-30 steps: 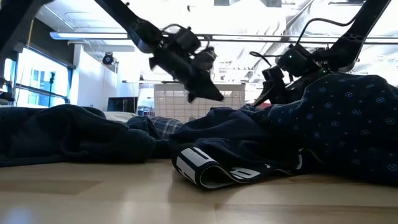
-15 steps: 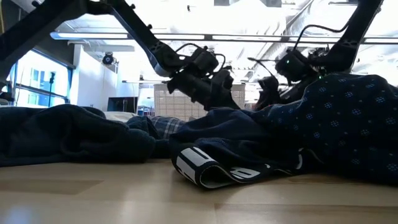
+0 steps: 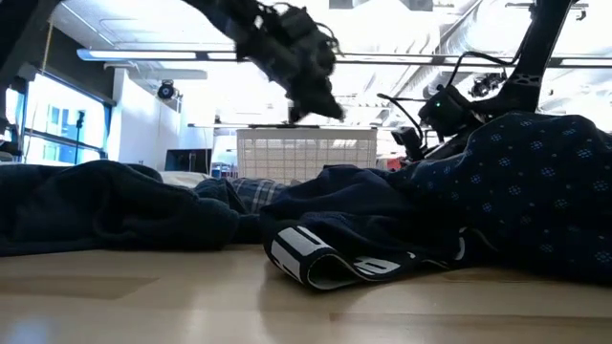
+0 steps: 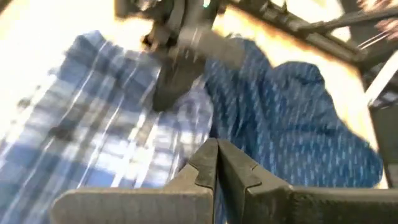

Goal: Fold laundry
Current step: Put the blue plaid flannel shirt into the laundry bin

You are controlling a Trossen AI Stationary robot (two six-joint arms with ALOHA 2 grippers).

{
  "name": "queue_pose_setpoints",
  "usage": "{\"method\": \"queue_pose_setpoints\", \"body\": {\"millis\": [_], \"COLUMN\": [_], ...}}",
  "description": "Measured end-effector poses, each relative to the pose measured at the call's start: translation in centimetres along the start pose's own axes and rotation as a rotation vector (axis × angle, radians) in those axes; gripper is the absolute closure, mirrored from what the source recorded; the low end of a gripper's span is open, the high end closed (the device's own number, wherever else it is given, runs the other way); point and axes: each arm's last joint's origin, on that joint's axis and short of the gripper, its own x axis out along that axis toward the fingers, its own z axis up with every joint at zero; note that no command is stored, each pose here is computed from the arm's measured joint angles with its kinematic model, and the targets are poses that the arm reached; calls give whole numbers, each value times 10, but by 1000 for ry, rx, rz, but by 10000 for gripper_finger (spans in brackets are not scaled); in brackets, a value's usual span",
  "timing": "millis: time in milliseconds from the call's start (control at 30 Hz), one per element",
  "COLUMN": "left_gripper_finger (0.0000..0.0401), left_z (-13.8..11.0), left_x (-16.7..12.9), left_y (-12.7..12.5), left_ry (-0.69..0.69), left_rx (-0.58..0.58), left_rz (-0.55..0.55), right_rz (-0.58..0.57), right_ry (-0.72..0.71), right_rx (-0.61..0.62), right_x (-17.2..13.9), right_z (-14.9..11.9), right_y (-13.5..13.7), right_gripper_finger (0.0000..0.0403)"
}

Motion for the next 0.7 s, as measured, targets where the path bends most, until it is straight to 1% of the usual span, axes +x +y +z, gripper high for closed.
{"method": "queue_pose_setpoints", "body": {"millis": [33,100,167,267,333,433,500,533,633,700], "left_gripper_finger": [401,401,401,401,401,401,397,392,359,325], "left_z": [-1,-2,-3,3,6,9,12,11,12,13], "left_x": [-8,-24,-40,-72,-90,-109,-116,-117,-117,-113], "left_y": [-1,-3,-8,-19,-26,-28,-25,-23,-19,-18], "left_ry": [19,41,51,0,-40,-94,-137,-128,-126,-147], "left_rx": [3,22,72,187,237,223,208,234,329,366], "left_rz": [22,74,134,255,332,383,384,359,247,157], "right_rz": [28,104,184,266,313,368,394,403,413,405], "right_ry": [-3,-35,-80,-132,-164,-201,-219,-224,-232,-236], "right_rx": [4,25,36,53,56,63,61,55,49,44], "right_x": [0,-4,-10,-21,-29,-37,-40,-41,-42,-43], "right_z": [1,9,17,28,34,42,48,50,56,60], "right_y": [2,11,26,45,59,76,85,89,97,100], "right_gripper_finger": [389,386,384,396,397,396,399,399,398,400]}}
